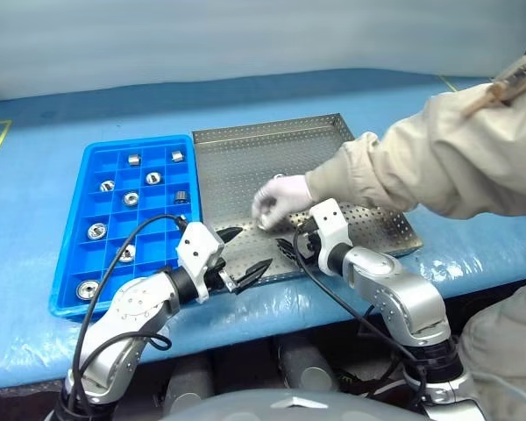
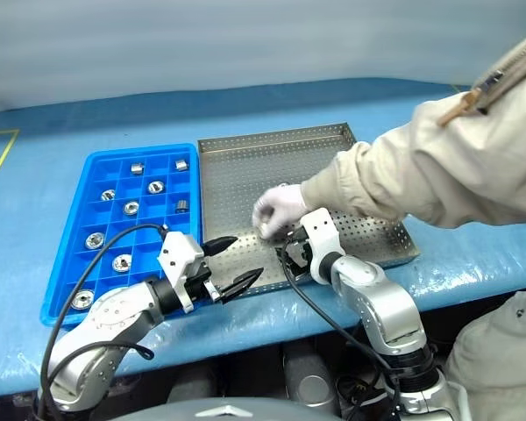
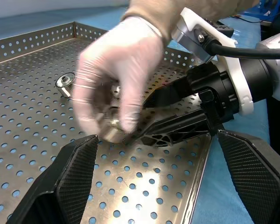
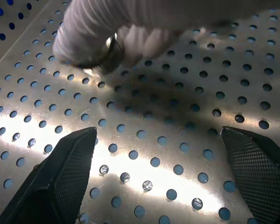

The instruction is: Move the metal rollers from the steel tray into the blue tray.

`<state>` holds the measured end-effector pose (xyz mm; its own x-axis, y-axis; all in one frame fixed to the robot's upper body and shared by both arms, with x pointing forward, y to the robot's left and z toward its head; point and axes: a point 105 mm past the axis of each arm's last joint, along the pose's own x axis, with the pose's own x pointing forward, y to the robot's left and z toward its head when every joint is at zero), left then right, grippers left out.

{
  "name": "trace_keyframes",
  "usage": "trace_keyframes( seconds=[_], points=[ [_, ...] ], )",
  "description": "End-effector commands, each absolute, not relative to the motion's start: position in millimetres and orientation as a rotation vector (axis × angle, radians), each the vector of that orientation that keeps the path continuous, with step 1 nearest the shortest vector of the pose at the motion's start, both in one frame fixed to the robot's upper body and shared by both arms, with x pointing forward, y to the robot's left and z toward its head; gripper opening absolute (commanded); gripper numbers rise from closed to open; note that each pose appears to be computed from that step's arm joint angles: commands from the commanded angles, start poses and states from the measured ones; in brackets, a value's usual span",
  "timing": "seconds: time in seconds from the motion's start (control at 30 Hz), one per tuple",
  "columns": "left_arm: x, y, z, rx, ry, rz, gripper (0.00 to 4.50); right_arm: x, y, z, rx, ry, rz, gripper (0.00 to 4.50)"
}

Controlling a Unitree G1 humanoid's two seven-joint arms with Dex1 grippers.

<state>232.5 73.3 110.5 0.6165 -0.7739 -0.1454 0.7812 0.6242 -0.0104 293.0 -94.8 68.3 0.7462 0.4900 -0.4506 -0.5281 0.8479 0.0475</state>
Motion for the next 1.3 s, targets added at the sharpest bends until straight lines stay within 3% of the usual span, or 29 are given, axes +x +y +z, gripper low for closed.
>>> trace_keyframes(
  seconds=[0.03,0.47,0.87,1.07,1.3],
  points=[
    [229.6,68.4,122.2,0.058,0.080,-0.921,4.45,293.4,-91.0,77.6,-0.083,0.432,0.577,4.50],
    [231.3,70.6,121.5,0.036,0.074,-0.897,4.45,295.0,-84.7,89.6,-0.083,0.365,0.609,4.50],
    [234.2,78.0,123.9,0.030,0.071,-0.835,4.45,328.6,-48.2,127.5,-0.048,0.159,0.654,4.50],
    [233.0,79.6,125.0,0.020,0.071,-0.809,4.45,341.8,-28.4,115.3,-0.034,0.156,0.671,4.50],
    [229.5,80.0,125.9,0.019,0.072,-0.796,4.45,358.5,-39.3,96.1,-0.030,0.183,0.578,4.50]
  ],
)
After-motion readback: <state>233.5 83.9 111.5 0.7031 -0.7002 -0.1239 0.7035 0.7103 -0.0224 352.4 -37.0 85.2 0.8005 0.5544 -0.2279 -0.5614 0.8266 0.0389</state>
